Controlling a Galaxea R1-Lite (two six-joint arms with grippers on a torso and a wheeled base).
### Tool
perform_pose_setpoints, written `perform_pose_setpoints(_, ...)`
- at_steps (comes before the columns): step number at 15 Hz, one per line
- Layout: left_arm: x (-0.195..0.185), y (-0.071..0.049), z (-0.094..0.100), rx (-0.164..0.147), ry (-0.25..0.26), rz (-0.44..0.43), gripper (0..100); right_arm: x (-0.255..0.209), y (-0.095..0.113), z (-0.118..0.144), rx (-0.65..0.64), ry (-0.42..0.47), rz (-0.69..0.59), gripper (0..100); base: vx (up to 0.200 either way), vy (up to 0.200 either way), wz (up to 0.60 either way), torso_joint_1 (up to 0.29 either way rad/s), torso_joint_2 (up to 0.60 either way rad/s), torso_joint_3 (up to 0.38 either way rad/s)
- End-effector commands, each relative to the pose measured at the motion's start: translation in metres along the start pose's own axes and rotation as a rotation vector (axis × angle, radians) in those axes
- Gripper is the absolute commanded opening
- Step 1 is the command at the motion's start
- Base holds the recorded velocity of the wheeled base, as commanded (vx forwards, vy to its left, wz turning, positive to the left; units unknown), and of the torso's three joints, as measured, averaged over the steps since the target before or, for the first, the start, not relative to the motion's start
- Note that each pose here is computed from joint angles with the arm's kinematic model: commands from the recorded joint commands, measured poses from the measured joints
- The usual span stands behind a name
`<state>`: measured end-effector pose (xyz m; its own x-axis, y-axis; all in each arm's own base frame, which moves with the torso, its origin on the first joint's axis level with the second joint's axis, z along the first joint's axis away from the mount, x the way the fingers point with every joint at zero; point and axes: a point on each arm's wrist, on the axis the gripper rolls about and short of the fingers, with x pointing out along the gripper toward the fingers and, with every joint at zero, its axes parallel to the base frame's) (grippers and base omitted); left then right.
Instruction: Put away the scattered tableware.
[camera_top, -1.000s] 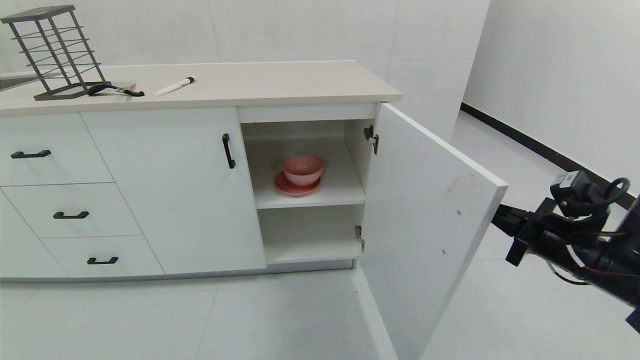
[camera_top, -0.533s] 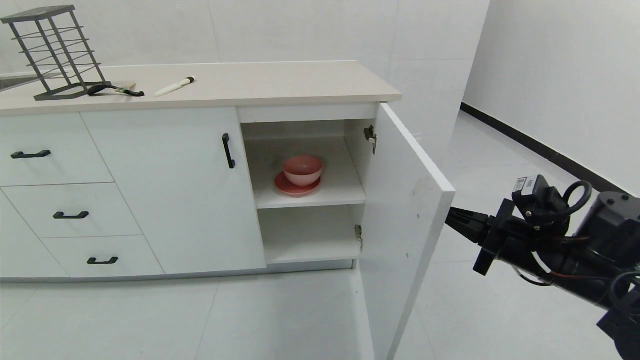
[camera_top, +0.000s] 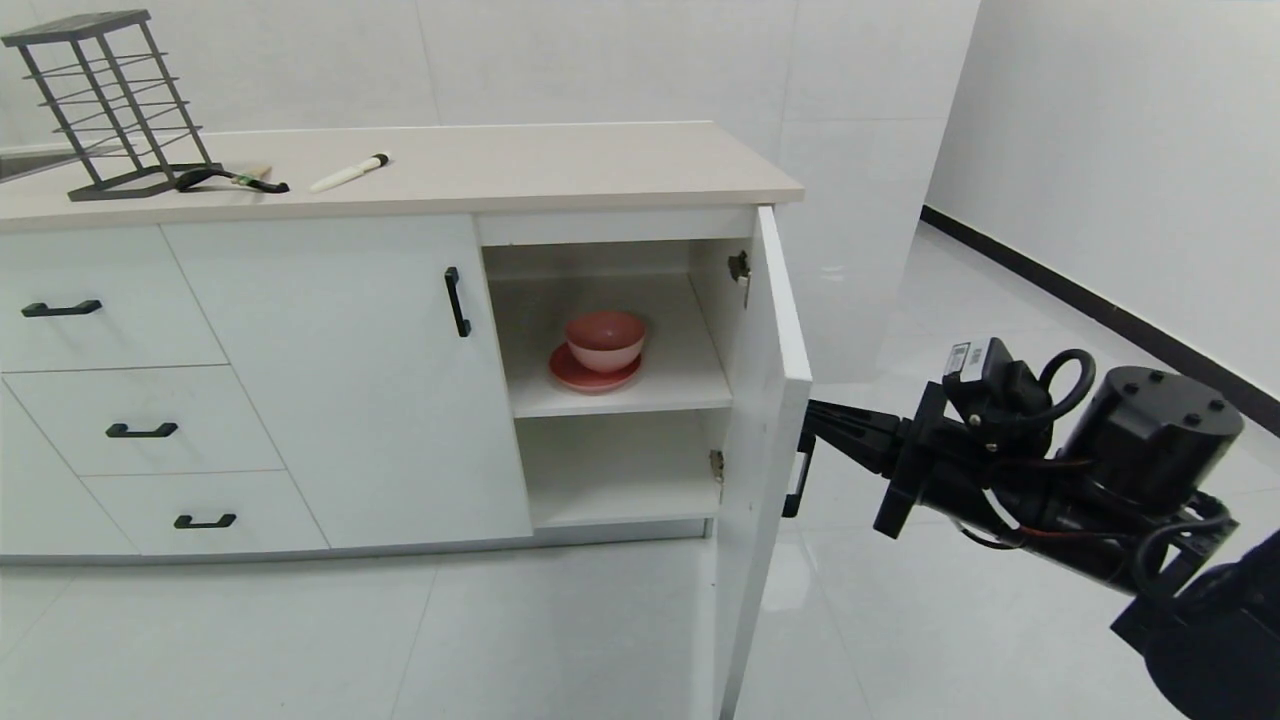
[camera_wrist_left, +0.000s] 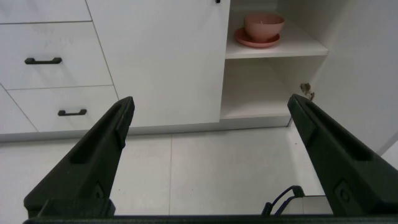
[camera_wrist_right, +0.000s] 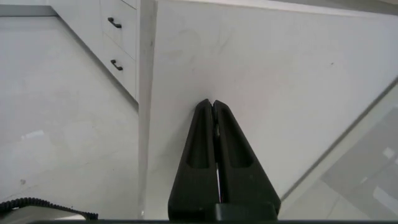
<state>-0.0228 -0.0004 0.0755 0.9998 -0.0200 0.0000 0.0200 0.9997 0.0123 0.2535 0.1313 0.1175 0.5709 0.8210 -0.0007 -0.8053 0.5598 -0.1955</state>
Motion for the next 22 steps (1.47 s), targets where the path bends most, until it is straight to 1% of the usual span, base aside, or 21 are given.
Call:
perform_pose_setpoints(1,0.0,0.0,0.0,0.0,0.0,0.0,100,0.013,-0.002,-0.007,0.003,0.004,0.012,0,0.0,0.0,0.0,0.0,0.0,0.0)
perform_pose_setpoints(5,0.0,0.0,0.0,0.0,0.0,0.0,100,0.023,-0.008,-0.009,-0.006,-0.011,0.009,0,0.0,0.0,0.0,0.0,0.0,0.0)
perform_pose_setpoints(9,0.0,0.0,0.0,0.0,0.0,0.0,100,0.051,-0.01,-0.016,-0.014,-0.034,0.037,0,0.0,0.0,0.0,0.0,0.0,0.0)
perform_pose_setpoints(12,0.0,0.0,0.0,0.0,0.0,0.0,100,0.06,-0.012,-0.018,-0.019,-0.048,0.039,0,0.0,0.0,0.0,0.0,0.0,0.0)
perform_pose_setpoints(18,0.0,0.0,0.0,0.0,0.0,0.0,100,0.082,-0.018,-0.031,-0.024,-0.058,0.045,0,0.0,0.0,0.0,0.0,0.0,0.0)
perform_pose_setpoints(22,0.0,0.0,0.0,0.0,0.0,0.0,100,0.099,-0.021,-0.029,-0.041,-0.095,0.033,0,0.0,0.0,0.0,0.0,0.0,0.0)
